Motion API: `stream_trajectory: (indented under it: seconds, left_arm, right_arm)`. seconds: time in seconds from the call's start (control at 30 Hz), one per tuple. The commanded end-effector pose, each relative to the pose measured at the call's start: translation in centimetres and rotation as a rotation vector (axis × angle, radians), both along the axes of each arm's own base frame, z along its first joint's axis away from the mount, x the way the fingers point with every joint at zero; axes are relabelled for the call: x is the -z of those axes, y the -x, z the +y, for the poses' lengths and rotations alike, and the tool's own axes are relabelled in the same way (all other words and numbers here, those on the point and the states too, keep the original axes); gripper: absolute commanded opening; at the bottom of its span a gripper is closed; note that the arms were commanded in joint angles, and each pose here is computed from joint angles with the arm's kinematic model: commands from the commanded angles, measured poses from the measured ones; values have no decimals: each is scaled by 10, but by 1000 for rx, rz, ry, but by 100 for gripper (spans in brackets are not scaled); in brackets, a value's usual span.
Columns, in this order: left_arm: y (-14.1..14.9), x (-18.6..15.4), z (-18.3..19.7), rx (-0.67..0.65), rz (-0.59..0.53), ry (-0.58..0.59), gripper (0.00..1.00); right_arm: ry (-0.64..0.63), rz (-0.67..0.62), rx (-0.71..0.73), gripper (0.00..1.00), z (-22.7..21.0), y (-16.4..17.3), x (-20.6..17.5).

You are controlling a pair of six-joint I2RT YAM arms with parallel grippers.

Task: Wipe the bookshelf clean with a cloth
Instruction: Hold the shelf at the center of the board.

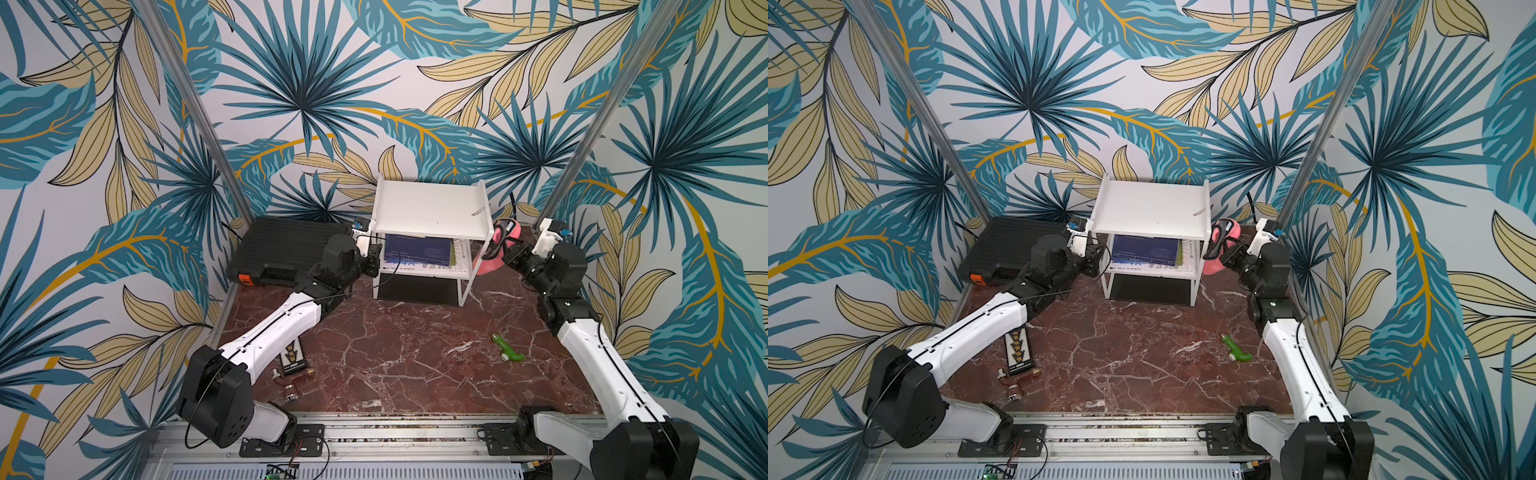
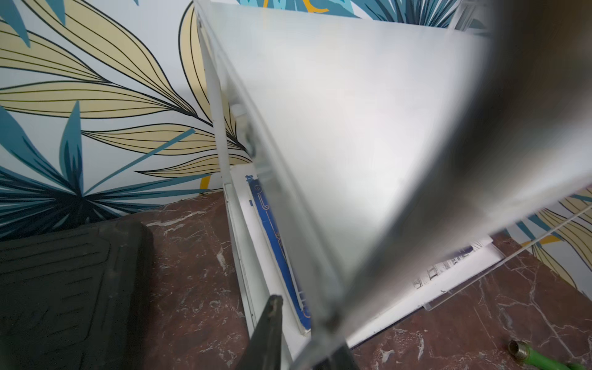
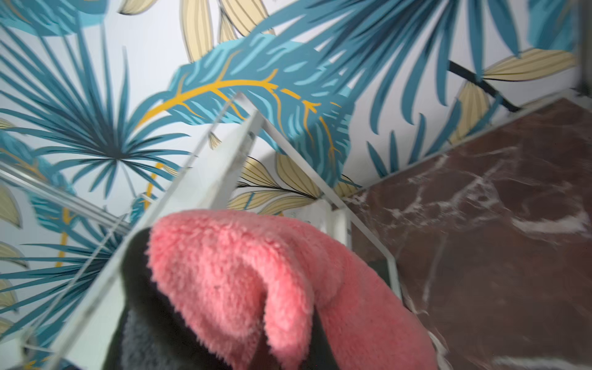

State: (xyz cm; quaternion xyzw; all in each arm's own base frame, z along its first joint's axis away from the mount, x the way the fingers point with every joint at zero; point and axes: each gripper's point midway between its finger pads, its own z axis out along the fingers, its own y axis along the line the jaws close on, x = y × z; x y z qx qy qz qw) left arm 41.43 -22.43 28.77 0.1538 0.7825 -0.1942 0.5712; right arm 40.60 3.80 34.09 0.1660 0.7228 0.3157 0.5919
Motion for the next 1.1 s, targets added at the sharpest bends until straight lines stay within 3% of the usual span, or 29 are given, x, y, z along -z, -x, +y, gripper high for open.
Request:
stream_trajectory:
  seconds: [0.0, 0.17, 0.27, 0.4, 0.5, 0.6, 0.67, 0.83, 0.9, 1.07]
  left_arm:
    - [-3, -18, 1, 18, -80, -79, 11]
    - [-2, -11, -1, 34, -68, -94, 7]
    - [-4, -6, 0, 27, -59, -107, 0]
    - [-7, -7, 2, 15, -74, -120, 0]
    - [-8, -7, 2, 12, -83, -123, 0]
    - [-10, -2, 2, 9, -75, -125, 0]
    - [-9, 0, 1, 12, -72, -123, 0]
    - [-12, 3, 3, -2, -55, -128, 0]
    - [-13, 6, 2, 1, -47, -131, 0]
    - [-15, 11, 0, 7, -49, -138, 0]
  right_arm:
    - [-64, -59, -225, 0, 36, 5, -17]
    - [-40, 171, -177, 0, 26, 15, 94]
    - [-25, 242, -205, 0, 25, 12, 121]
    - [52, 228, -160, 0, 14, -23, 101]
    - [24, 206, -123, 0, 7, -62, 82]
    - [24, 222, -37, 0, -8, -89, 92]
    - [50, 254, -21, 0, -11, -84, 102]
    - [89, 246, -151, 2, 11, -21, 121]
    - [85, 251, -195, 2, 18, -13, 125]
    - [114, 239, -92, 0, -2, -71, 99]
